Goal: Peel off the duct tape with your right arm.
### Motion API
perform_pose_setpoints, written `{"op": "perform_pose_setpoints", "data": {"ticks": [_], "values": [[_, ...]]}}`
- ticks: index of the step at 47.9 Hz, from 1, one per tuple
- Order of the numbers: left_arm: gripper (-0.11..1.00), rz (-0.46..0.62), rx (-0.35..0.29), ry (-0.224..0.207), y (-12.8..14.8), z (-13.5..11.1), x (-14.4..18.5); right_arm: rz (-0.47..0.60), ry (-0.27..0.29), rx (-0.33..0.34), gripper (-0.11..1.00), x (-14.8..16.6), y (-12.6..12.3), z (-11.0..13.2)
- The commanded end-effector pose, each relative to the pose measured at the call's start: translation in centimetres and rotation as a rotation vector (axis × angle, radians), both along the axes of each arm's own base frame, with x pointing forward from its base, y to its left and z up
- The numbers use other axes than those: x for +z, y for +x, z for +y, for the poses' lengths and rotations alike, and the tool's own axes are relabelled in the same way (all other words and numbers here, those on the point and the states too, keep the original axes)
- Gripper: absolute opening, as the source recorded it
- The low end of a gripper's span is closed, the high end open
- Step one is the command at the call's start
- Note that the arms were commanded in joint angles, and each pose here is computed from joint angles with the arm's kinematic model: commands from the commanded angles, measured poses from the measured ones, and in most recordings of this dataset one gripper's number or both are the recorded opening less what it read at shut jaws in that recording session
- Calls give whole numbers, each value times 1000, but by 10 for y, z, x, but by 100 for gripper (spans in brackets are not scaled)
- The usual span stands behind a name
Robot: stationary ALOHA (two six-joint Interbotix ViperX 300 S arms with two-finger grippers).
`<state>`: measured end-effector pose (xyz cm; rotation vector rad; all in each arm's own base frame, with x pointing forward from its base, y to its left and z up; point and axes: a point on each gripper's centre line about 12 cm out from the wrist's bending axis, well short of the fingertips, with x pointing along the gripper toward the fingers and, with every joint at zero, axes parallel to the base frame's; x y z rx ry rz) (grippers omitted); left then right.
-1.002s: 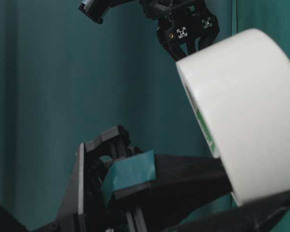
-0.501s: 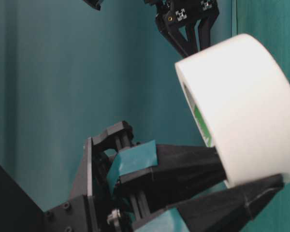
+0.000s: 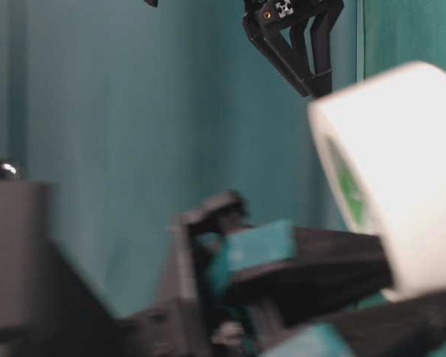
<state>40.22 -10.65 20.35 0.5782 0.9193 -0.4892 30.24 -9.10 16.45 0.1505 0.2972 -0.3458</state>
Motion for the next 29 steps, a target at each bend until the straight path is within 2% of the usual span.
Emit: {"op": "perform_pose_setpoints", "data": {"ticks": [1, 13, 29], "values": [[20, -5, 29, -17, 3, 2, 1, -28, -8, 5, 47, 8, 2, 1], [20, 60, 83, -38, 5, -1, -20, -27, -7, 8, 47, 8, 2, 2], [20, 74, 74, -48, 1, -16, -25, -18, -3, 11, 47, 7, 2, 3]]}}
